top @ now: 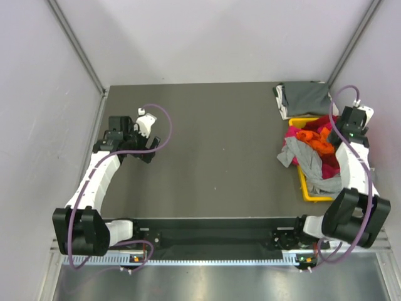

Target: Fold and stack the t-shirts

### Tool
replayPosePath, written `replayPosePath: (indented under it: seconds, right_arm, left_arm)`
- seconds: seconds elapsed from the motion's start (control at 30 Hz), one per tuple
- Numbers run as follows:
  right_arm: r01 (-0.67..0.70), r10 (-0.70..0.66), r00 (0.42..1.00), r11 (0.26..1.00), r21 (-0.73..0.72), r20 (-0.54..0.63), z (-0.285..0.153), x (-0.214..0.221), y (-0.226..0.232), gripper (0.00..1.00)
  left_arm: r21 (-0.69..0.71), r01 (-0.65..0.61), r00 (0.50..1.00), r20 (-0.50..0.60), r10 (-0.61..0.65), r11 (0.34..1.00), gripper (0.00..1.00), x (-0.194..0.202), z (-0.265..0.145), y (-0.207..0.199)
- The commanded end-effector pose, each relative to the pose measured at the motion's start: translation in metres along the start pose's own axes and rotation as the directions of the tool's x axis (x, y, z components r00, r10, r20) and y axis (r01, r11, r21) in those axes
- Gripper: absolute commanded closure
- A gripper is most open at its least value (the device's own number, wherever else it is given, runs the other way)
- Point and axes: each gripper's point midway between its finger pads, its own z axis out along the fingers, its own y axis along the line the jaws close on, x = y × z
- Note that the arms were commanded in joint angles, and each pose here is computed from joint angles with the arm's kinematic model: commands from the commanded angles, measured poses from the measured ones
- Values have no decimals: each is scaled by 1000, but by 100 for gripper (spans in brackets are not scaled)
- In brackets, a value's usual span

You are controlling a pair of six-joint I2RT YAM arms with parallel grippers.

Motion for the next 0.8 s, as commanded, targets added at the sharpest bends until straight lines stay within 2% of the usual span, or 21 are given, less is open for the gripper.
replayPosePath:
  seconds: [0.0, 0.03, 0.07, 0.17, 0.33, 0.47, 0.53, 0.63, 0.67, 0.7, 0.73, 0.77]
  right_arm:
    - [6, -2, 998, 998, -70, 56, 1, -38, 12, 53]
    - [12, -8, 999, 997, -75, 52, 5, -43, 14, 61]
    - [17, -13, 999, 997, -74, 48, 6, -45, 15, 79]
    - [33, -31, 997, 999, -25, 75, 3, -58, 6, 100]
    - [57, -58, 984, 998, 11, 167, -20, -95, -6, 100]
    - [46, -34, 977, 998, -53, 213, -35, -113, 2, 100]
    - [46, -13, 974, 989, -140, 225, -45, -117, 14, 100]
    - [-2, 35, 993, 961, -276, 114, -49, -86, 38, 100]
    - [-31, 56, 997, 926, -377, 55, -52, -71, 57, 96]
    - [-48, 52, 999, 916, -398, -1, -46, -44, 62, 89]
    - [-66, 64, 998, 916, -396, -18, -41, -34, 63, 58]
    - [-86, 96, 995, 923, -374, 7, -35, -36, 61, 47]
  left_arm:
    - [-39, -29, 999, 17, 30, 999, 1, -11, -5, 12]
    - [-35, -28, 999, 13, 29, 999, 1, -11, -4, 11]
    - [-37, -28, 1000, 9, 28, 999, 1, -10, -2, 12]
    - [-29, -30, 1000, -5, 30, 999, 1, -4, 1, 10]
    - [-7, -34, 999, -17, 34, 999, 1, 0, 6, 7]
    - [6, -25, 1000, -9, 25, 1000, 1, -2, 8, 5]
    - [12, -25, 1000, -4, 25, 1000, 1, -4, 6, 4]
    - [31, -24, 1000, 6, 24, 999, 1, -5, 6, 0]
    - [42, -21, 1000, 8, 21, 999, 1, -4, 7, -2]
    - [42, -22, 1000, 12, 22, 999, 1, -5, 8, -2]
    - [47, -19, 1000, 8, 19, 999, 1, -3, 10, -3]
    - [53, -21, 1000, 11, 20, 998, 1, -3, 10, -4]
